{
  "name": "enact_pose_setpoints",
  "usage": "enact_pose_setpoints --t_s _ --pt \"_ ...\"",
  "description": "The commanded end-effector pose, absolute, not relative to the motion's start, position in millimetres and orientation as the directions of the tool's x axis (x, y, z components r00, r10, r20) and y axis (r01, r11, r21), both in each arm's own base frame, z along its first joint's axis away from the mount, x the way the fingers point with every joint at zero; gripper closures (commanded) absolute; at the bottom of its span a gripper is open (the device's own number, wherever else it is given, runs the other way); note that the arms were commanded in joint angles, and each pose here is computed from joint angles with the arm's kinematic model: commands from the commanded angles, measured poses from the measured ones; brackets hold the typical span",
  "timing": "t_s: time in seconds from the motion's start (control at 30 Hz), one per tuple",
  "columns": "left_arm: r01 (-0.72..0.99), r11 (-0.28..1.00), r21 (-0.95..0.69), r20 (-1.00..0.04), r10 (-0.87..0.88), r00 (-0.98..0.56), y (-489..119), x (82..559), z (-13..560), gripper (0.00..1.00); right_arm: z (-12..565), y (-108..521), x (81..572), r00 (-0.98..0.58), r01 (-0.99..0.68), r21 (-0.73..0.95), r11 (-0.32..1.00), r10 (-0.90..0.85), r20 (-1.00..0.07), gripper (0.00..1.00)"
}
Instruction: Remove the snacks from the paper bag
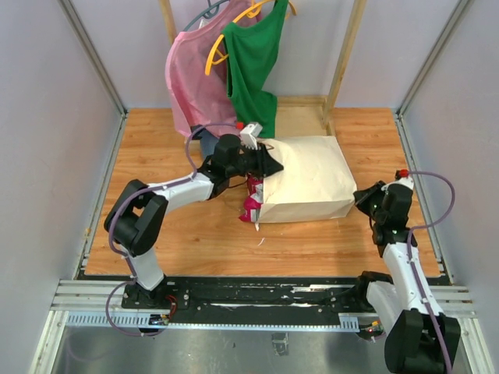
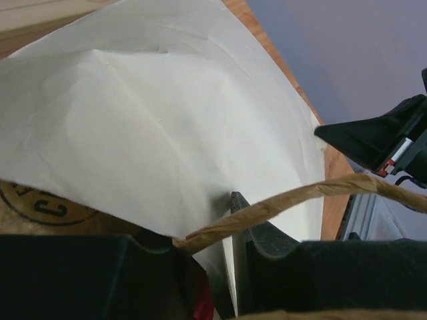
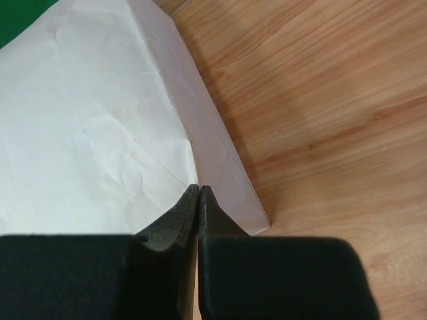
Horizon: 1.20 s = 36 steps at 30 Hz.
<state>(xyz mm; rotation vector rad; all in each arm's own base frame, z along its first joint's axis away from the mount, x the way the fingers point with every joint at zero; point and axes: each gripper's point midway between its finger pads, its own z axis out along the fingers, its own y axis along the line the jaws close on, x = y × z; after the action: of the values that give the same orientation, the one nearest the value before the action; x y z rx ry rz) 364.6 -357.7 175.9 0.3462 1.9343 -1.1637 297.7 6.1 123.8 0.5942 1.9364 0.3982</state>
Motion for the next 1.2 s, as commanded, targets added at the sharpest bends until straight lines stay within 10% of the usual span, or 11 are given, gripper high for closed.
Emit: enact_pose_setpoints --t_s 0.0,1.17 --pt "0.633 0.492 -0.598 -0.775 -0.153 -0.613 -394 359 179 0.74 135 -28 301 -0.259 0.324 0.526 0.787 0.608 -0.751 0.99" --pt "0.513 0.299 -0.805 -0.59 -0.495 -0.638 -516 352 213 0.75 213 -79 396 -0.242 0.088 0.592 0.801 0.594 -0.767 0.99"
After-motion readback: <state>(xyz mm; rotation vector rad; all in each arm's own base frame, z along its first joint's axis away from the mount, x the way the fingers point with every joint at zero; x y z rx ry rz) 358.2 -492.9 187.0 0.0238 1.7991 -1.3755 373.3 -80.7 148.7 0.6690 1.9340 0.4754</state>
